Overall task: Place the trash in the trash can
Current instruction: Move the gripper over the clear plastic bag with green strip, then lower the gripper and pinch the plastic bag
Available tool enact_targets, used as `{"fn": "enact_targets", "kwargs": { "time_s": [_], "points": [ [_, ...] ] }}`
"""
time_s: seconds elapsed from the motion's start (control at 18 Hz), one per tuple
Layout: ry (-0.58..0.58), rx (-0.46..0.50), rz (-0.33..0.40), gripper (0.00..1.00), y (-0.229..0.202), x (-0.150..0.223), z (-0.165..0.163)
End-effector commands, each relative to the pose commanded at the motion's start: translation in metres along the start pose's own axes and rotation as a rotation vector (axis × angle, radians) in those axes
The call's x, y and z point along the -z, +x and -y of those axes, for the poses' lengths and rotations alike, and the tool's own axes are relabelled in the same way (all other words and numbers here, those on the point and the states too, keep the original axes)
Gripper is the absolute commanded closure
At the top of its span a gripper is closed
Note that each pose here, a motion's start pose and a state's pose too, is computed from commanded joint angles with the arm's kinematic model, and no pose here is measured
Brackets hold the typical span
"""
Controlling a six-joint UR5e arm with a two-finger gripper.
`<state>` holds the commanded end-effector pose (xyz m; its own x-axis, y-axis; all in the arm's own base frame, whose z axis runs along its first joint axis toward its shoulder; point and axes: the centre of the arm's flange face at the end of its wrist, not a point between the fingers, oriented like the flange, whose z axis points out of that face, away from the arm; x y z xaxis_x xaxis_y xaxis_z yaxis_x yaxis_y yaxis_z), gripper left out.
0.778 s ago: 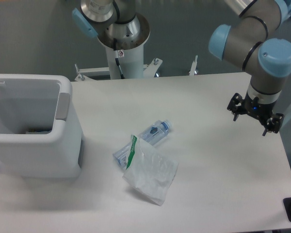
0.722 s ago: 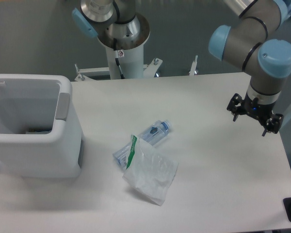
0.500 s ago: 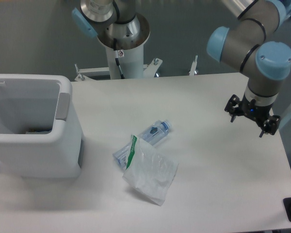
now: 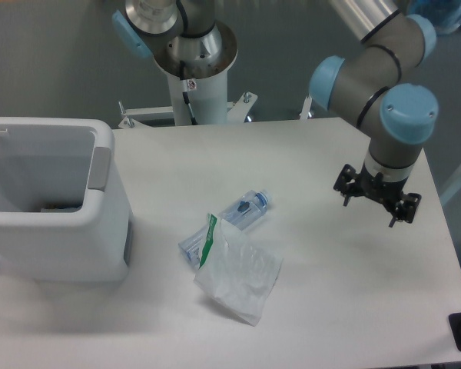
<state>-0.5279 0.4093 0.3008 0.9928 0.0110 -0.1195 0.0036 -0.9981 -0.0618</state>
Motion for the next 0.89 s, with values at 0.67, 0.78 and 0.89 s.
{"fn": "enact_targets", "kwargs": {
  "time_s": [0.67,0.78,0.89],
  "points": [
    [0.020,0.156,-0.080,0.00,0.142,-0.007,0.142],
    [0.019,0.162,-0.093,0.00,0.156,-0.011,0.150],
    [0.050,0.175,-0.118,0.00,0.169,-0.003,0.158]
  ]
}}
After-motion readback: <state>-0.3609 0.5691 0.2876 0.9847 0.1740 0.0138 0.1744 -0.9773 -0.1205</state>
